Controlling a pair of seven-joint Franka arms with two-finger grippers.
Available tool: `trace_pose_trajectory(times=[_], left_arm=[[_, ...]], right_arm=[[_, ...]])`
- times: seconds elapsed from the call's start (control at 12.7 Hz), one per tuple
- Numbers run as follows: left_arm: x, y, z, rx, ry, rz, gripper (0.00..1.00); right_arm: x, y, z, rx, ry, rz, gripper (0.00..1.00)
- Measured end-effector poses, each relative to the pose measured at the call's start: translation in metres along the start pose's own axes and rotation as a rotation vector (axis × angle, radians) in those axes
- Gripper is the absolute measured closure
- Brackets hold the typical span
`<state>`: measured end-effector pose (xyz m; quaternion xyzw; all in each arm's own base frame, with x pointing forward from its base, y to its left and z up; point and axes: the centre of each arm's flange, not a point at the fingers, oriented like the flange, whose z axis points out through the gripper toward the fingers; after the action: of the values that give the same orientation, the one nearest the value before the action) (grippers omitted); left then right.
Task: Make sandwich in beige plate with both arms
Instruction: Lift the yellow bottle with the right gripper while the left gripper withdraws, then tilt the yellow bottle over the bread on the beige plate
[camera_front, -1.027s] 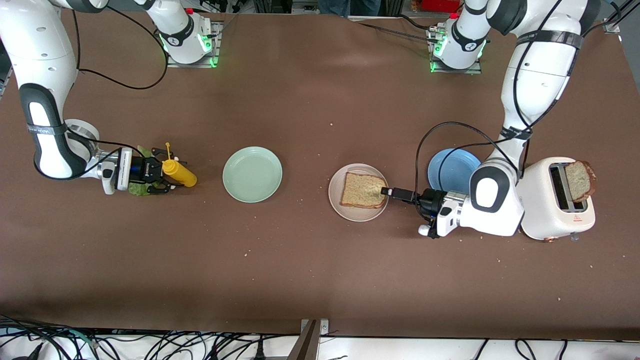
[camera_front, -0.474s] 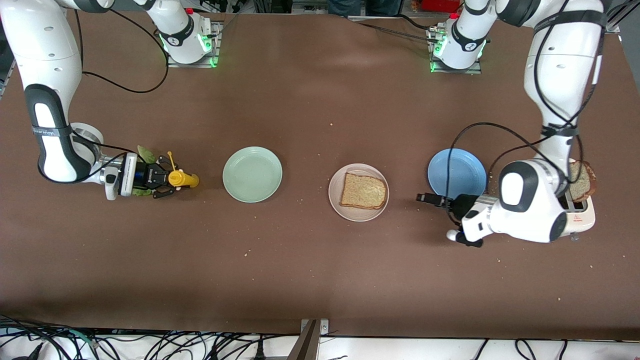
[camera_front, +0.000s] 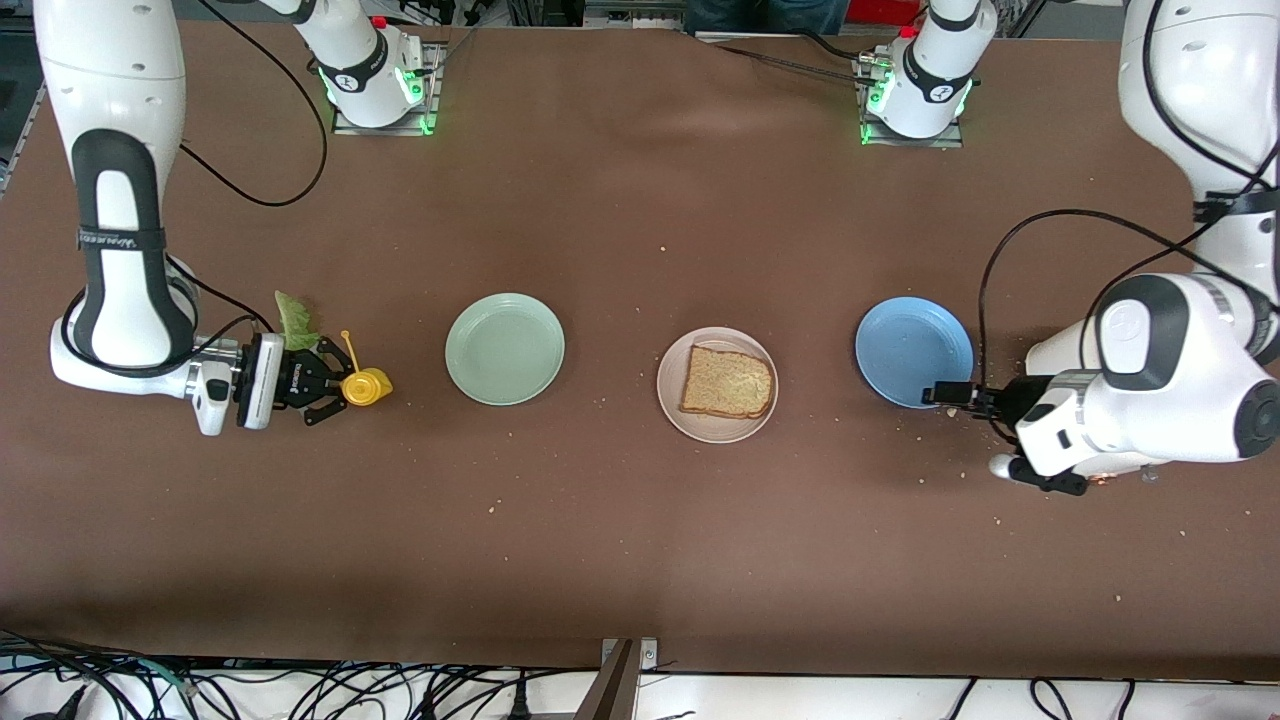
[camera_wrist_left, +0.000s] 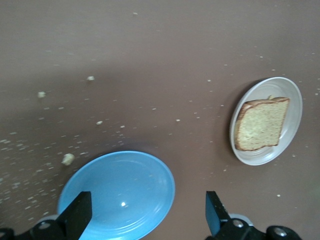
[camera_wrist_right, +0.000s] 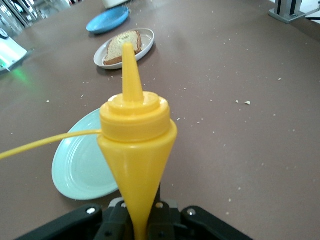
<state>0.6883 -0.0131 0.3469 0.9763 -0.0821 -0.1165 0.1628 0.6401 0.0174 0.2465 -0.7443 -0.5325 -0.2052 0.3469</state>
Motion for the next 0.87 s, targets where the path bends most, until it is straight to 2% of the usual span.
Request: trace_pose_trajectory(times=[0.32,0.63,0.87], left_arm=[[-0.017,-0.009,-0.044,0.163,0.026,-0.049,0.0],[-0.026,-0.009,-0.069,0.188,0.062,-0.073,0.0],[-0.028,-0.013,-0.072,0.191,0.067,-0.092,0.0]], right_arm=[[0.112,-0.015,0.025,-0.054,-0.258,0.018,0.92],[0.198,-0.048,0.065,-0.171,-0.5,0.06,0.92],[0.255,-0.079,0.093,-0.291,-0.647,0.084,0.92]])
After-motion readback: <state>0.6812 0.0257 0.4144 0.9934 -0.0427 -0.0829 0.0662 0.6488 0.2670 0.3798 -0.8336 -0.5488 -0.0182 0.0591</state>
